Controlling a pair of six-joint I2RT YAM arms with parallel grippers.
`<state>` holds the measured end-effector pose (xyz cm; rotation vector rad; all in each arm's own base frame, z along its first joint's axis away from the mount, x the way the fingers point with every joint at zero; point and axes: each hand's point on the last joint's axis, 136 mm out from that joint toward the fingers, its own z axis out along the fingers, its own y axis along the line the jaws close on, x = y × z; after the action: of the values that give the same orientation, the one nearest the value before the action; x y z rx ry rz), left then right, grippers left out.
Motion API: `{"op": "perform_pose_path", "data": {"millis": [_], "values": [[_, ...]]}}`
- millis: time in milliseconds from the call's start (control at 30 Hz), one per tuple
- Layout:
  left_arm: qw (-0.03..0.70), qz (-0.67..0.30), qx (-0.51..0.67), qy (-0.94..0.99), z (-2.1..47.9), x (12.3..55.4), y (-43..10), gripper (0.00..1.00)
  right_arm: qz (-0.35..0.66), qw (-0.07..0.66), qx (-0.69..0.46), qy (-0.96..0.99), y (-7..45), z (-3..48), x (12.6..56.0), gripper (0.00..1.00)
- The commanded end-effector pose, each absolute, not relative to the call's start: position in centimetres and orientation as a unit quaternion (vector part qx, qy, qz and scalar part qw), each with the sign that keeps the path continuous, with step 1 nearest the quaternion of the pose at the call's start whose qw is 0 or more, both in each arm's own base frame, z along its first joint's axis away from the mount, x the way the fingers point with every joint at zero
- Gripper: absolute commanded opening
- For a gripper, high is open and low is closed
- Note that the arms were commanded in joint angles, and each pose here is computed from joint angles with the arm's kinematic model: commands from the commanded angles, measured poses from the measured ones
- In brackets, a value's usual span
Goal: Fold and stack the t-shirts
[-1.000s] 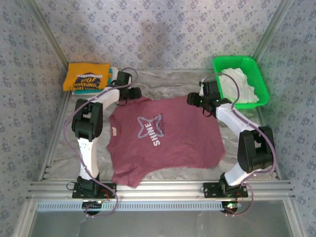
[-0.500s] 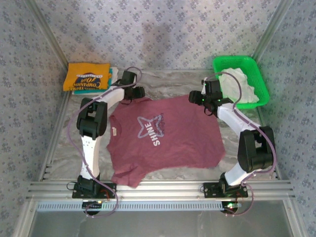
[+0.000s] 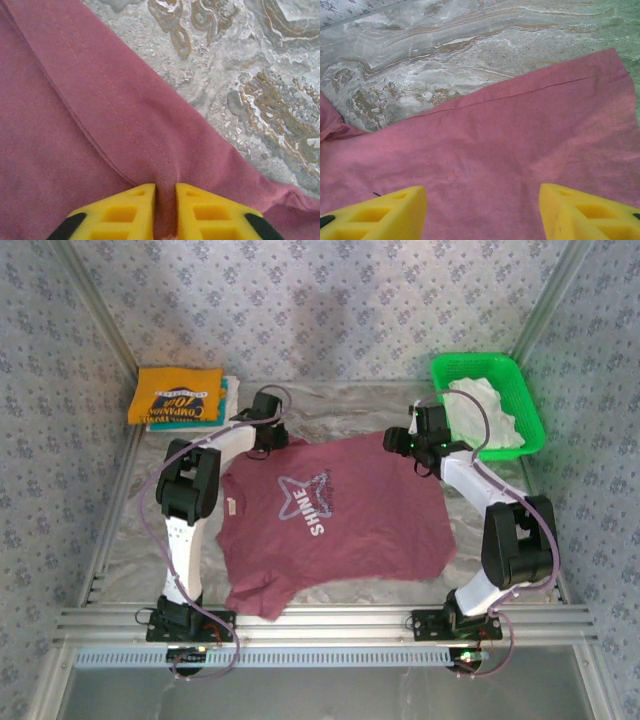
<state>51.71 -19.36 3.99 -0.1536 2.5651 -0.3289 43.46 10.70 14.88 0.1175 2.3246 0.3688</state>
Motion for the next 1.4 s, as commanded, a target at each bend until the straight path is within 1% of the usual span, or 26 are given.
{"op": "perform_pose_path", "data": {"millis": [0,67,167,200,300,333,367,400,433,500,533,567,600,667,767,800,833,867,933,967,1033,1100,1200,1233,1267,1367], "values": [[0.286,-0.11,-0.055,0.95,5.5,52.6,-19.3,0.12,0.149,0.38,0.046,0.912,10.6,14.8,43.1,0.63],[0.295,-0.1,-0.051,0.949,6.3,53.1,-19.2,0.11,0.149,0.38,0.047,0.912,10.6,14.9,43.2,0.63],[0.304,-0.084,-0.048,0.948,7.5,54.1,-19.0,0.06,0.151,0.378,0.048,0.912,10.6,14.9,43.1,0.63],[0.309,-0.084,-0.045,0.946,7.9,54.6,-19.2,0.03,0.151,0.379,0.048,0.912,10.6,15.0,43.1,0.63],[0.319,-0.083,-0.03,0.944,8.8,56.3,-20.0,0.03,0.152,0.378,0.05,0.912,10.6,15.0,43.1,0.63],[0.326,-0.082,-0.022,0.941,9.3,57.0,-20.4,0.05,0.152,0.378,0.05,0.912,10.6,14.9,43.1,0.63],[0.331,-0.083,-0.009,0.94,9.6,57.8,-21.1,0.12,0.153,0.377,0.051,0.912,10.6,14.9,43.1,0.63],[0.329,-0.082,0.004,0.941,9.7,58.5,-21.8,0.28,0.155,0.376,0.052,0.912,10.7,14.8,43.1,0.63],[0.328,-0.079,0.016,0.941,9.7,59.0,-22.4,0.38,0.156,0.374,0.052,0.913,10.7,14.7,43.1,0.63],[0.328,-0.067,0.047,0.941,10.3,60.0,-23.6,0.39,0.159,0.374,0.057,0.912,10.7,14.9,43.1,0.63],[0.332,-0.055,0.05,0.94,10.9,60.3,-23.7,0.43,0.159,0.376,0.058,0.911,10.7,15.0,43.2,0.63],[0.338,-0.043,0.051,0.939,12.0,60.4,-23.6,0.49,0.158,0.375,0.059,0.911,10.7,15.1,43.2,0.63],[0.348,-0.031,0.049,0.936,13.3,60.4,-23.5,0.52,0.156,0.378,0.06,0.911,10.5,15.4,43.1,0.63],[0.365,-0.014,0.037,0.93,15.7,60.0,-22.9,0.53,0.149,0.382,0.059,0.91,10.3,15.8,43.0,0.63],[0.389,-0.044,0.024,0.92,18.5,58.5,-22.8,0.54,0.131,0.38,0.055,0.914,9.9,15.9,42.8,0.63],[0.408,-0.065,0.019,0.911,19.6,57.7,-22.8,0.54,0.126,0.375,0.055,0.917,9.8,15.6,42.7,0.63],[0.44,-0.096,0.007,0.893,21.8,56.7,-22.7,0.55,0.12,0.367,0.056,0.921,9.7,15.2,42.6,0.6],[0.442,-0.112,-0.011,0.89,20.5,55.5,-22.1,0.55,0.112,0.358,0.06,0.925,9.4,14.7,42.6,0.59],[0.443,-0.139,-0.039,0.885,19.4,52.8,-20.7,0.51,0.102,0.334,0.067,0.935,9.0,13.3,42.7,0.54],[0.431,-0.145,-0.053,0.889,18.1,51.5,-19.8,0.5,0.099,0.32,0.071,0.94,8.8,12.6,42.8,0.47],[0.395,-0.145,-0.075,0.904,15.4,49.3,-18.3,0.41,0.098,0.287,0.072,0.95,8.9,10.9,42.7,0.33],[0.359,-0.136,-0.085,0.92,12.5,47.5,-16.8,0.28,0.09,0.28,0.072,0.953,8.9,10.7,43.9,0.19],[0.316,-0.115,-0.109,0.936,9.1,46.0,-14.3,0.19,0.072,0.254,0.082,0.961,8.5,9.2,44.7,0.04],[0.306,-0.115,-0.116,0.938,8.3,45.9,-13.7,0.15,0.065,0.248,0.085,0.963,8.3,8.8,45.1,0.0],[0.301,-0.116,-0.124,0.938,7.7,45.9,-13.2,0.13,0.057,0.241,0.09,0.965,8.1,8.2,45.6,0.0],[0.289,-0.105,-0.127,0.943,6.2,46.3,-12.4,0.13,0.046,0.226,0.114,0.966,7.7,6.6,46.8,0.0]]}}
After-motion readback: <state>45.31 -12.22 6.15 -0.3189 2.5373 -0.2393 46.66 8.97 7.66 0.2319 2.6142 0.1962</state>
